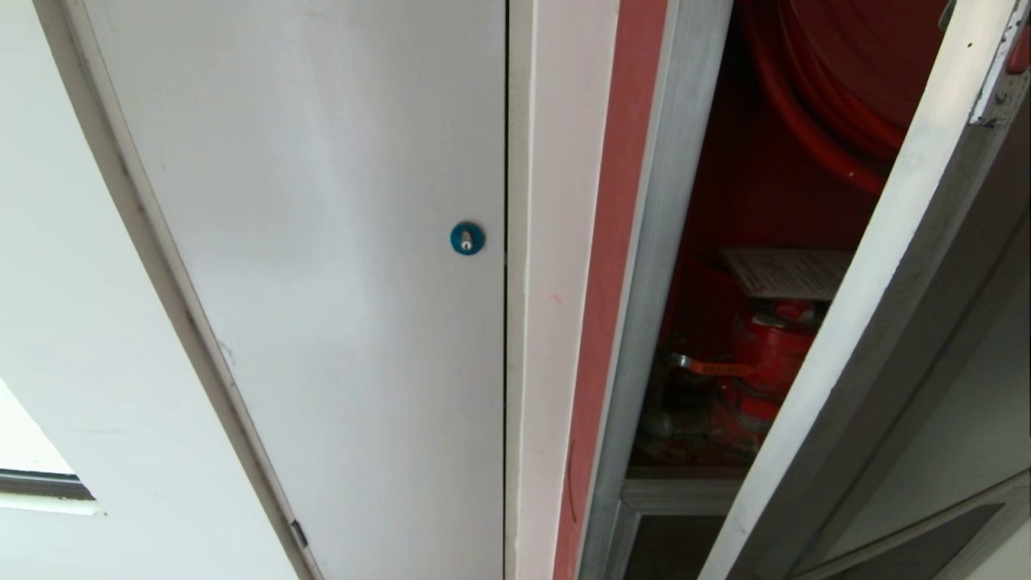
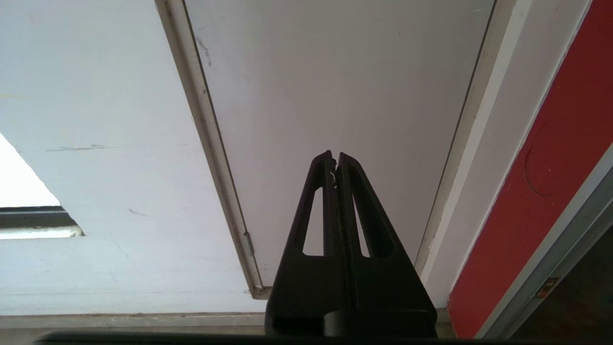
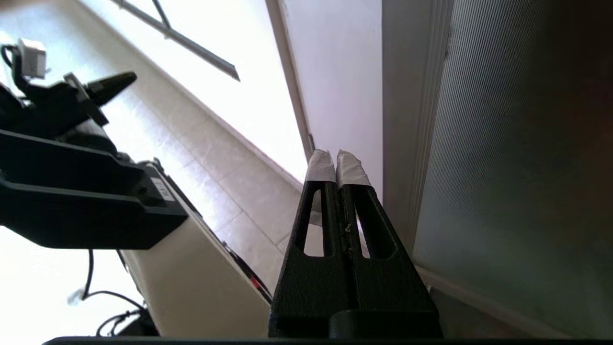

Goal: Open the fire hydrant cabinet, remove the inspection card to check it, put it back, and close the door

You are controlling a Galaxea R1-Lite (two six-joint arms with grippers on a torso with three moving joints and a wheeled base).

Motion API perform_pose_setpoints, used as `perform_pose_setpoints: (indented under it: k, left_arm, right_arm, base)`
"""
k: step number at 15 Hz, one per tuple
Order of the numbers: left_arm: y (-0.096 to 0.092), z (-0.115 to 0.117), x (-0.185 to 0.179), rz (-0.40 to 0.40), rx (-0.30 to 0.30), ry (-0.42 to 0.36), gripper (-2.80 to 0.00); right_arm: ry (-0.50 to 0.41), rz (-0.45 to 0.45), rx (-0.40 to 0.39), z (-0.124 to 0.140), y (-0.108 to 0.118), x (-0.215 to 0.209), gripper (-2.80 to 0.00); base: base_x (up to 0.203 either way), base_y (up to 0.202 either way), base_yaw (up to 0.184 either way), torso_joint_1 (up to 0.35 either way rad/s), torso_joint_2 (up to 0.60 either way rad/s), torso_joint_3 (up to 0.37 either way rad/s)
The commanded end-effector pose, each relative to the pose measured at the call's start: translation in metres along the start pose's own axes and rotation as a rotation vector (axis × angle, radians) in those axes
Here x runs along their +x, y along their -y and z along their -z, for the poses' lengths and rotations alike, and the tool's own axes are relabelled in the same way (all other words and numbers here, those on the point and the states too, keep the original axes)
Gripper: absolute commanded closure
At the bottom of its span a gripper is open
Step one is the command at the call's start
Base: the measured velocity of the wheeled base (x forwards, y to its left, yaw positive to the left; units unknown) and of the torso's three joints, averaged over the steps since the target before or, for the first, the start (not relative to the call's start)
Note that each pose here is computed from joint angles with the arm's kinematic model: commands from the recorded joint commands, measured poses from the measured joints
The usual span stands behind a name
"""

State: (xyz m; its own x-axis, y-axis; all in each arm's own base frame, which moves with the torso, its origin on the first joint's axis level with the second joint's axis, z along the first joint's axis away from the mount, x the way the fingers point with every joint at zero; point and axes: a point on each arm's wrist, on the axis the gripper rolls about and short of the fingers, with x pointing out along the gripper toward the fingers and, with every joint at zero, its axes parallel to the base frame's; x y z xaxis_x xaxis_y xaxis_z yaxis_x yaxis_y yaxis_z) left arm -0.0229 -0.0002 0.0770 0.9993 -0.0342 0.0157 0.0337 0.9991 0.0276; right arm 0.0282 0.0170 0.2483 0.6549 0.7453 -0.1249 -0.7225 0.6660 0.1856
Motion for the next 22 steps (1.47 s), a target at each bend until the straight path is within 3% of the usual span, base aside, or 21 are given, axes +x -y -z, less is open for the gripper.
perform_pose_setpoints:
  k: [1, 6, 8, 18, 22]
  left_arm:
    - [0.0, 0.003, 0.001, 0.0, 0.0, -0.013, 0.0]
    - [0.0, 0.003, 0.001, 0.0, 0.0, -0.013, 0.0]
    - [0.0, 0.003, 0.001, 0.0, 0.0, -0.013, 0.0]
    - [0.0, 0.003, 0.001, 0.0, 0.0, -0.012, 0.0]
    - [0.0, 0.003, 0.001, 0.0, 0.0, -0.013, 0.0]
  right_arm:
    - [-0.093, -0.054, 0.043, -0.009, 0.022, 0.026, 0.0]
    - [-0.144, -0.077, -0.001, -0.018, 0.026, 0.047, 0.0]
    - [-0.166, -0.045, -0.036, -0.017, 0.024, 0.056, 0.0]
    - [-0.104, 0.061, -0.089, -0.021, 0.054, 0.11, 0.0]
    - [-0.07, 0.149, -0.109, -0.028, 0.072, 0.139, 0.0]
  base:
    - [0.0, 0.0, 0.0, 0.0, 0.0, 0.0]
    - [0.0, 0.0, 0.0, 0.0, 0.0, 0.0]
    - [0.0, 0.0, 0.0, 0.0, 0.0, 0.0]
    - [0.0, 0.0, 0.0, 0.0, 0.0, 0.0]
    - [0.0, 0.0, 0.0, 0.0, 0.0, 0.0]
